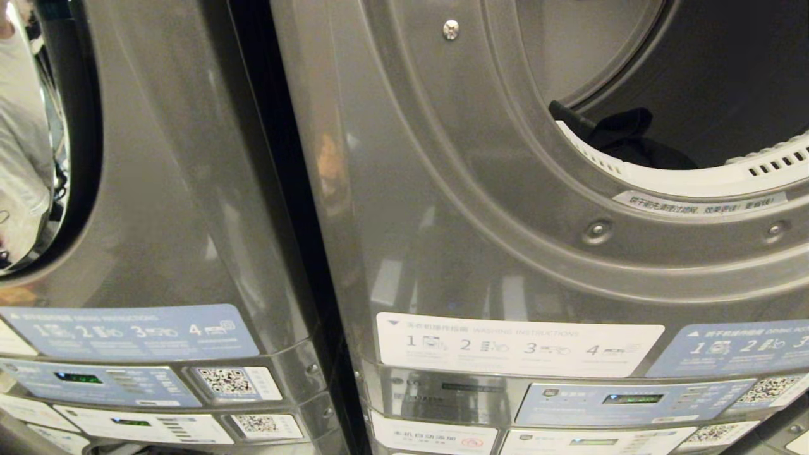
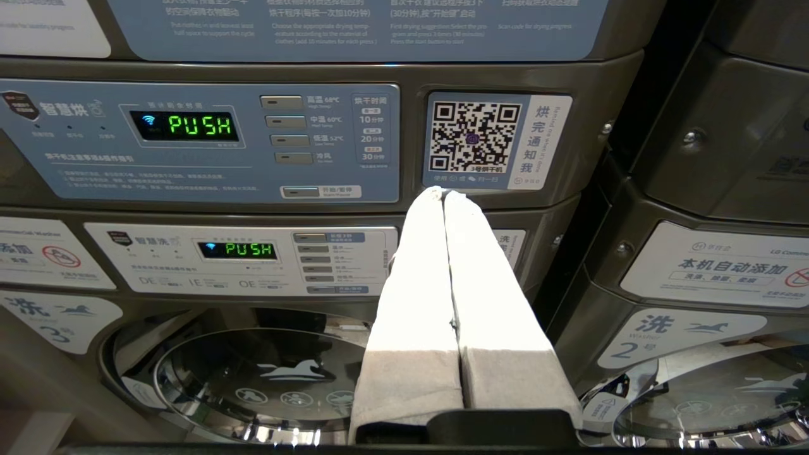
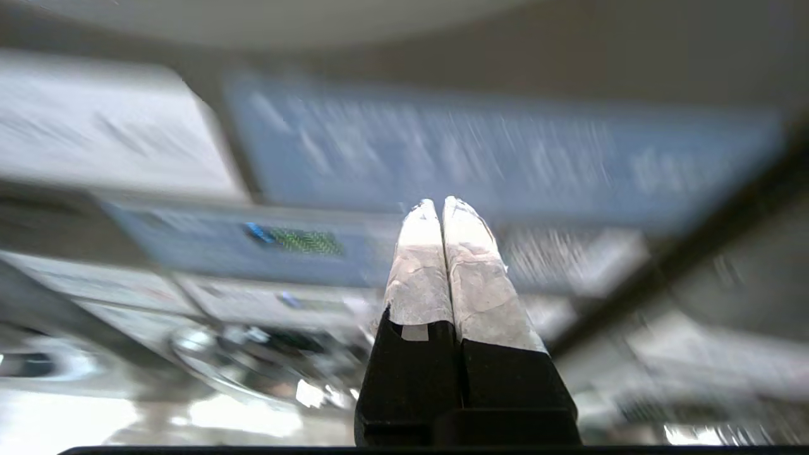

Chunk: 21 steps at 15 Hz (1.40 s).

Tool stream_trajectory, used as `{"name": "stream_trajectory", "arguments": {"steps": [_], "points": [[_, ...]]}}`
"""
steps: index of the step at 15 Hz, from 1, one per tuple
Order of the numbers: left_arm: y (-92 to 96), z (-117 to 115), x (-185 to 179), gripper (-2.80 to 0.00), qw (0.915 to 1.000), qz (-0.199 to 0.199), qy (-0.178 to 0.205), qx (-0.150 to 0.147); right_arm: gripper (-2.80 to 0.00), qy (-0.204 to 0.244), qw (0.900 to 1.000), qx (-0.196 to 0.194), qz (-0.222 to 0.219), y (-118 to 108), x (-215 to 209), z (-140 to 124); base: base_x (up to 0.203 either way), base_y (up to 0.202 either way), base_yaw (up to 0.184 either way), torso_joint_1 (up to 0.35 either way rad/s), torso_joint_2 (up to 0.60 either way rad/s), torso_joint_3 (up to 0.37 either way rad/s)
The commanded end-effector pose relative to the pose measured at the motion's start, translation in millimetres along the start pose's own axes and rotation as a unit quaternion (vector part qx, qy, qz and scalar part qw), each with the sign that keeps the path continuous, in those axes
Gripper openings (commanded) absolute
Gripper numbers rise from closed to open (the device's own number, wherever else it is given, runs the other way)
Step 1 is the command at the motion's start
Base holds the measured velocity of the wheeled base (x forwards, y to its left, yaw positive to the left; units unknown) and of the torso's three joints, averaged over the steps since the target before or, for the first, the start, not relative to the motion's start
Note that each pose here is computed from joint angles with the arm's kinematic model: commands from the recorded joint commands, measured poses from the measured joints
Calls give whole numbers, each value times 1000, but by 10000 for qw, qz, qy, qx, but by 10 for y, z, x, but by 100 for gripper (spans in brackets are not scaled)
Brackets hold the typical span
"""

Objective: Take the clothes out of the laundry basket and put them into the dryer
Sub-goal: Close the dryer

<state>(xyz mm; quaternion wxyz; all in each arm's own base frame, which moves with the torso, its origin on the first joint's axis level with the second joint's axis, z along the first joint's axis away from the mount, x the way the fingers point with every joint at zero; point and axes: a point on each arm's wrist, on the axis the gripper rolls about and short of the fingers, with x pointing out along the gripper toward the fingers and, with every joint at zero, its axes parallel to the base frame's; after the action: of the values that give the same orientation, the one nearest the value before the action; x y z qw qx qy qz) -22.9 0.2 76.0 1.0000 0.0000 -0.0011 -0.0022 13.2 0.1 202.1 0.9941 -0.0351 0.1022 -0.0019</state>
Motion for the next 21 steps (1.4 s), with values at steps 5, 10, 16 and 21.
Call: {"name": "stream_trajectory", "arguments": {"steps": [5,10,16,21], "points": [[0,-1,0,-280,10000,-1,-2,6,-280,-246,9989,-321,-219,70,114,-1048,0,0,0,0,0,0],[0,1,-1,-280,10000,-1,-5,8,-280,-1035,9946,-36,-57,93,-91,-1294,0,0,0,0,0,0],[0,1,-1,-280,10000,-1,-5,8,-280,-1014,9941,-370,33,98,-95,-1312,0,0,0,0,0,0],[0,1,-1,-280,10000,-1,-5,8,-280,-1018,9947,-127,24,97,-95,-1311,0,0,0,0,0,0]]}}
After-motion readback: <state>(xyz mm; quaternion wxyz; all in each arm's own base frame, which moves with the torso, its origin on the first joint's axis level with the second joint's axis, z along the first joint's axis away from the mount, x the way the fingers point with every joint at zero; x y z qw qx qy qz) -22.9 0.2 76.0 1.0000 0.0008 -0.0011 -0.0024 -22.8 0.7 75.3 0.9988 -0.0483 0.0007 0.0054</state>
